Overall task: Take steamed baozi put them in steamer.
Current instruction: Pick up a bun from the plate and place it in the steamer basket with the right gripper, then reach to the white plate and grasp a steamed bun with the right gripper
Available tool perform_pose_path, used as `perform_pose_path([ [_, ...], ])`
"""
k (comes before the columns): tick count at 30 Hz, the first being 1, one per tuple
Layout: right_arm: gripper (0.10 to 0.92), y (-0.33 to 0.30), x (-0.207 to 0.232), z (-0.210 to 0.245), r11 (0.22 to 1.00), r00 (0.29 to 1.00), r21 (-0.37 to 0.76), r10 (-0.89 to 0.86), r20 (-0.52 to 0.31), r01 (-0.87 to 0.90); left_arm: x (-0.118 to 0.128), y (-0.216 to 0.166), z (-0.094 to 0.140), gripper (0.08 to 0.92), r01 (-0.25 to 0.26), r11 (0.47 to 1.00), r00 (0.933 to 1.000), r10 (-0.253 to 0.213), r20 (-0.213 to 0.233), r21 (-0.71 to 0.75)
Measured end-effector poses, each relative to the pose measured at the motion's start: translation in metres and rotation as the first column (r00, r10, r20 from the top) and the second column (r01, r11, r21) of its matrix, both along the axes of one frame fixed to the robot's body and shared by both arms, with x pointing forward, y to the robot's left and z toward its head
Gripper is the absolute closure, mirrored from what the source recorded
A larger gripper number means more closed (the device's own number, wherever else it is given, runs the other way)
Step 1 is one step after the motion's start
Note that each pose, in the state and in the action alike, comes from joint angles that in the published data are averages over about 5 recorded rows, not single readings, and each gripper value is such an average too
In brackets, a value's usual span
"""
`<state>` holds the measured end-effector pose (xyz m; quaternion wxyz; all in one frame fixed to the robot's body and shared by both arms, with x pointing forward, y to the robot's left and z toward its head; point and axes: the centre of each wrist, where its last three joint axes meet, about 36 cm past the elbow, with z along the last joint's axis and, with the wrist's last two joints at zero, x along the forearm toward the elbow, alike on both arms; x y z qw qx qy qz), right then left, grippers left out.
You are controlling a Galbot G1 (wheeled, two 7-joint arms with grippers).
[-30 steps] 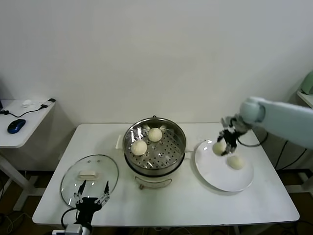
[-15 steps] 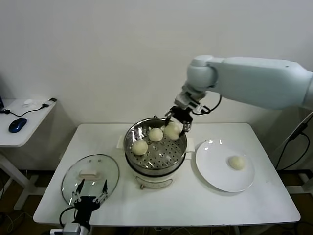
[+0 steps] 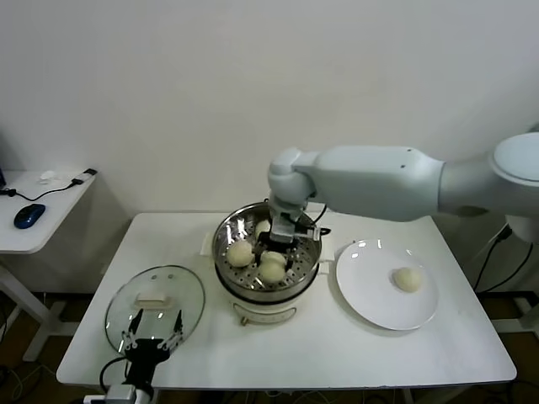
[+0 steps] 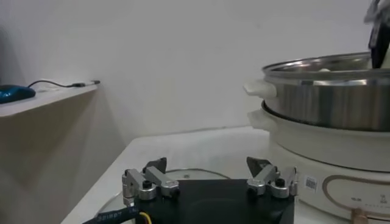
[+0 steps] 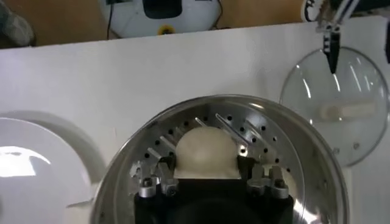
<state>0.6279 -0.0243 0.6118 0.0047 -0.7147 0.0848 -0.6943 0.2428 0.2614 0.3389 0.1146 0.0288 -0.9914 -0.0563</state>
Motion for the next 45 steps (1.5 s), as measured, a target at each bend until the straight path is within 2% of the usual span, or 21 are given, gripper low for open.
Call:
perform_pose_path([
  [6, 0.332, 0.009, 0.001, -0.021, 1.000, 0.999, 0.007, 0.030, -0.011, -0.030, -0.001, 0.000, 0.000, 0.177, -0.003, 1.000, 1.0000, 0.003, 0.001, -0.002],
  [11, 0.226, 0.010, 0.002, -0.023, 0.999, 0.999, 0.018, 0.037, -0.015, -0.037, -0.002, -0.001, 0.001, 0.177, -0.006, 1.000, 1.0000, 0.006, 0.001, -0.001],
  [13, 0.208, 0.009, 0.004, -0.019, 0.999, 0.999, 0.024, 0.037, -0.014, -0.036, -0.003, -0.001, 0.001, 0.177, -0.007, 1.000, 1.0000, 0.007, 0.001, -0.001],
  [20, 0.200, -0.015, 0.023, 0.022, 0.999, 1.000, 0.029, -0.025, 0.001, 0.025, -0.005, -0.003, 0.003, 0.177, -0.003, 1.000, 1.0000, 0.003, 0.001, 0.000],
  [26, 0.200, -0.083, 0.055, 0.077, 0.970, 0.970, 0.028, -0.243, 0.015, 0.243, -0.005, -0.004, 0.003, 0.177, 0.003, 1.000, 1.0000, -0.003, 0.003, 0.001],
  [30, 0.200, -0.157, 0.070, 0.102, 0.883, 0.882, 0.029, -0.470, 0.031, 0.469, -0.005, -0.004, 0.003, 0.177, 0.006, 1.000, 1.0000, -0.006, 0.006, 0.001],
  [34, 0.200, -0.239, 0.071, 0.101, 0.738, 0.738, 0.032, -0.674, 0.026, 0.674, -0.005, -0.005, 0.003, 0.177, 0.010, 1.000, 0.9999, -0.010, 0.007, 0.001],
  [41, 0.199, -0.350, 0.051, 0.046, 0.452, 0.452, 0.015, -0.891, -0.025, 0.892, -0.004, -0.006, 0.004, 0.177, 0.016, 1.000, 0.9999, -0.016, 0.002, 0.000],
  [45, 0.200, -0.384, 0.040, 0.004, 0.337, 0.337, -0.005, -0.941, -0.038, 0.941, -0.005, -0.004, 0.003, 0.177, 0.015, 1.000, 0.9999, -0.015, -0.006, 0.003],
])
